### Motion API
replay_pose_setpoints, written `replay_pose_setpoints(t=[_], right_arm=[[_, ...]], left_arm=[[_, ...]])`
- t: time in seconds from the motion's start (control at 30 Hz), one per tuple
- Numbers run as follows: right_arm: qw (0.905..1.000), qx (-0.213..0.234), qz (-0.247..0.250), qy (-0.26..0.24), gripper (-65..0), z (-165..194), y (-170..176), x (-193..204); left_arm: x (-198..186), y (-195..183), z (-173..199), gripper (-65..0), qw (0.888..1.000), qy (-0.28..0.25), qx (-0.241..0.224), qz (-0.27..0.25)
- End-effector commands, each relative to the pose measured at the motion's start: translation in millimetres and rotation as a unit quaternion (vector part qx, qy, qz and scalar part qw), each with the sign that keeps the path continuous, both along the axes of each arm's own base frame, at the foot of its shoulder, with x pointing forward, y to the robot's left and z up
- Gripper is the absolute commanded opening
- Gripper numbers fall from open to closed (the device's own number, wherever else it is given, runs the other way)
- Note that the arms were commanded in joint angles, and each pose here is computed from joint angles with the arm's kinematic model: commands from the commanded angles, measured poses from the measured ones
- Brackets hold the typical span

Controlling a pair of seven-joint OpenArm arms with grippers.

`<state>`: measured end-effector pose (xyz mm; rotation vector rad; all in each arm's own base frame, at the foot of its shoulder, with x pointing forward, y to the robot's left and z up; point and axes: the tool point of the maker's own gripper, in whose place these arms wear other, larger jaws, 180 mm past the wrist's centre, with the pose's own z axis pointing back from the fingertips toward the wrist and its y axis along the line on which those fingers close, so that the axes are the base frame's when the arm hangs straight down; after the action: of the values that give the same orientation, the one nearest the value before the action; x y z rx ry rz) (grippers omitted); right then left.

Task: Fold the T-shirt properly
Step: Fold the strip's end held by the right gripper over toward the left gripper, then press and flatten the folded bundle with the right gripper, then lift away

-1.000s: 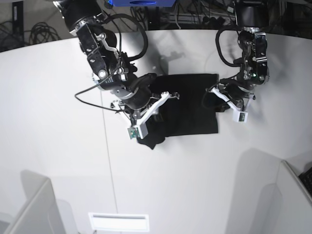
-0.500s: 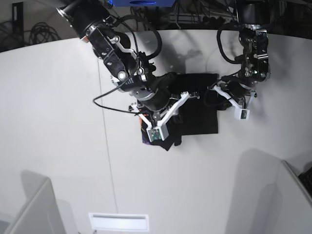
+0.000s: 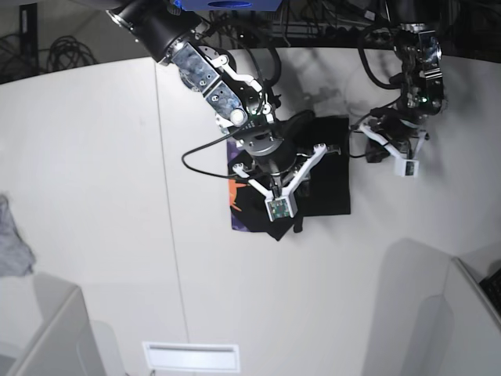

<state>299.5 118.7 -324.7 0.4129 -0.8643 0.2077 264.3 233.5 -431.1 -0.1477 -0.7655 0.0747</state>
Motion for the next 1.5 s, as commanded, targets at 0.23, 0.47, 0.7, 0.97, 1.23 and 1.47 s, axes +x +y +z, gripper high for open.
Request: replay_pose_setpoints(t=[0.23,0.47,0.7,0.97,1.23,1.47], right_arm=[[0.9994,0.008,0.022,-0.025,-65.0,7,25,3],[0.9990,-0.014,0.040,-0.015,-65.0,-11,39,-2],[0.9988,-0.028,0.036,-0.014,-65.0,-22,37,4],[0.9988,-0.030,0.036,-0.015,-65.0,-22,37,6],[0.9991,-0.004,0.040,0.010,-38.4,-23,44,0],[0.9989,0.004,0.045,0.012,-19.8,-20,47,1]], left_arm=[[-22,41,4,-65.0,0.998,0.022,0.036,0.041],[-32,43,-1,-65.0,0.998,0.033,0.038,0.044],[-36,42,-2,-65.0,0.998,0.036,0.038,0.043],[-43,42,-5,-65.0,0.997,0.044,0.038,0.043],[-51,57,1,-65.0,0.996,0.040,0.046,0.064],[-62,82,18,-65.0,0.993,0.027,0.067,0.092]])
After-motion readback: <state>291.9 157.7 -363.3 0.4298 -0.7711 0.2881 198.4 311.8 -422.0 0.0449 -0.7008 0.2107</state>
